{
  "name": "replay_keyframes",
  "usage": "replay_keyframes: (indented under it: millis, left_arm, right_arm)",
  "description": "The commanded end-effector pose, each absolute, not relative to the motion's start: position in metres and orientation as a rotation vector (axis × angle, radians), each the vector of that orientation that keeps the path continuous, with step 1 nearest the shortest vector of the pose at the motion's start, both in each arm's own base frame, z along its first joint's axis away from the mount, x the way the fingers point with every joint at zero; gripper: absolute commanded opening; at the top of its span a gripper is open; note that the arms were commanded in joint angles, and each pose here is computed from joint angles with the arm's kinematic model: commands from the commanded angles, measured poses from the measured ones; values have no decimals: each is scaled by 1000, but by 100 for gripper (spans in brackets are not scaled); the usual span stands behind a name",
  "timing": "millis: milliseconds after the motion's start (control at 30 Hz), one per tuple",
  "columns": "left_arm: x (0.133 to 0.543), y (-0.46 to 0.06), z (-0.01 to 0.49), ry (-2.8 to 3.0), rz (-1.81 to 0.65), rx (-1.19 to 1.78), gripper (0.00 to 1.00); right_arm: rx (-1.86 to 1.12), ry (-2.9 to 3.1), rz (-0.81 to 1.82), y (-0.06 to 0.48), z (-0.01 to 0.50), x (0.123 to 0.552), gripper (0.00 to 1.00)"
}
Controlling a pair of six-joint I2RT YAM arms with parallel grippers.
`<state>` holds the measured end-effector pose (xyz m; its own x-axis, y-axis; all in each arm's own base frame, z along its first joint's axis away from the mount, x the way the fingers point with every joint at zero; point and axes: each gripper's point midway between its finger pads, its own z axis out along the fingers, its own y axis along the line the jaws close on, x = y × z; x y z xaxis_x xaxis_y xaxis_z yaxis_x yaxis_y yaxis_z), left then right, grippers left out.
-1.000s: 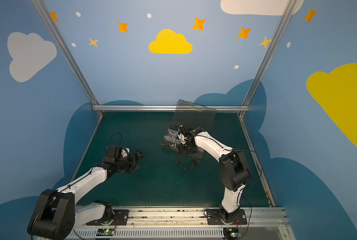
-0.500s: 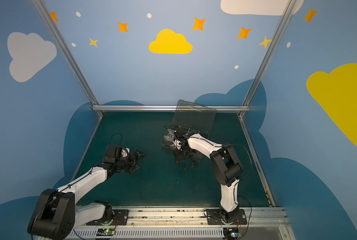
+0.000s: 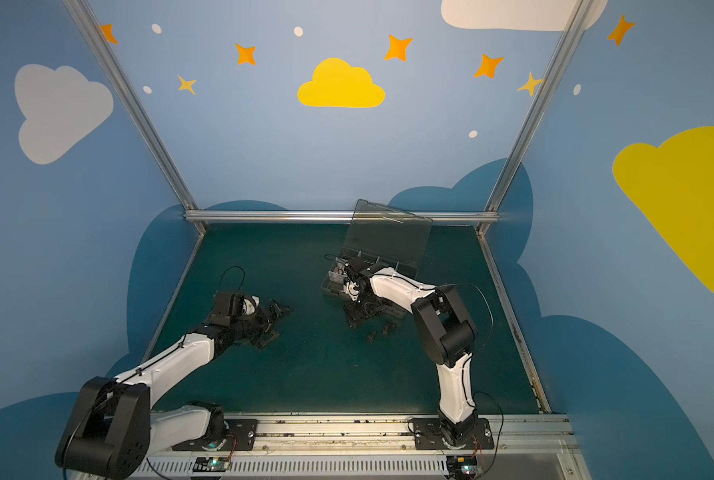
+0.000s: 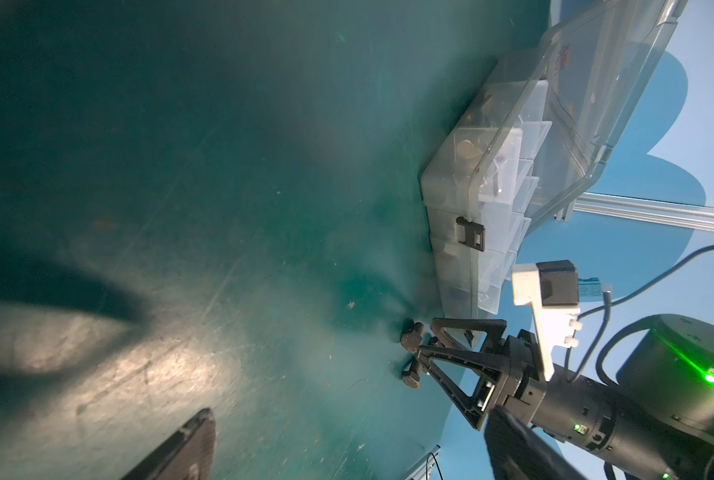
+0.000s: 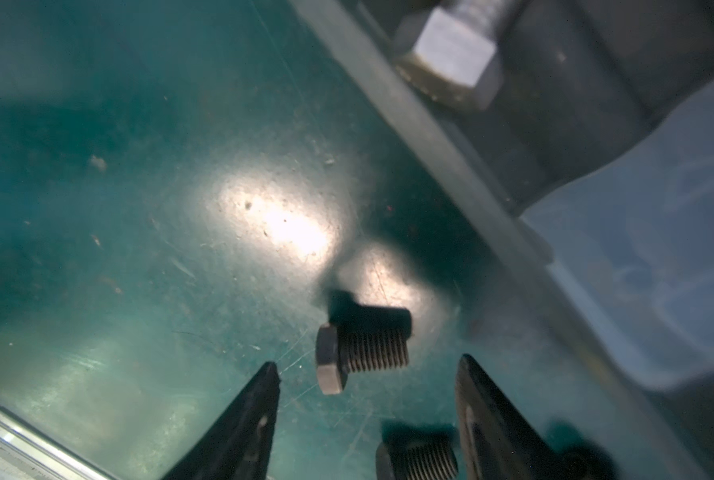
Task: Sort the screws and nuts into containers
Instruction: Pick up the screw from the center of the table.
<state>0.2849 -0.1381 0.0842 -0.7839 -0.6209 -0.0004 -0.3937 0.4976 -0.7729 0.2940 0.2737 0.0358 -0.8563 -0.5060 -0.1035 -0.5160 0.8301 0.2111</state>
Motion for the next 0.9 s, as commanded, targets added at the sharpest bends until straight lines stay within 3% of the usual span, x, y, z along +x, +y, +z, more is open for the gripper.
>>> replay_keyframes:
  millis: [0, 867]
  left_arm:
    - [283, -137, 82, 2476, -1152, -846, 100]
    - [280, -135, 81, 2474, -1140, -850, 100]
  right_arm:
    - [-851, 2952, 377, 280, 37, 296, 66]
    - [-916, 2985, 300, 280, 13, 290, 65]
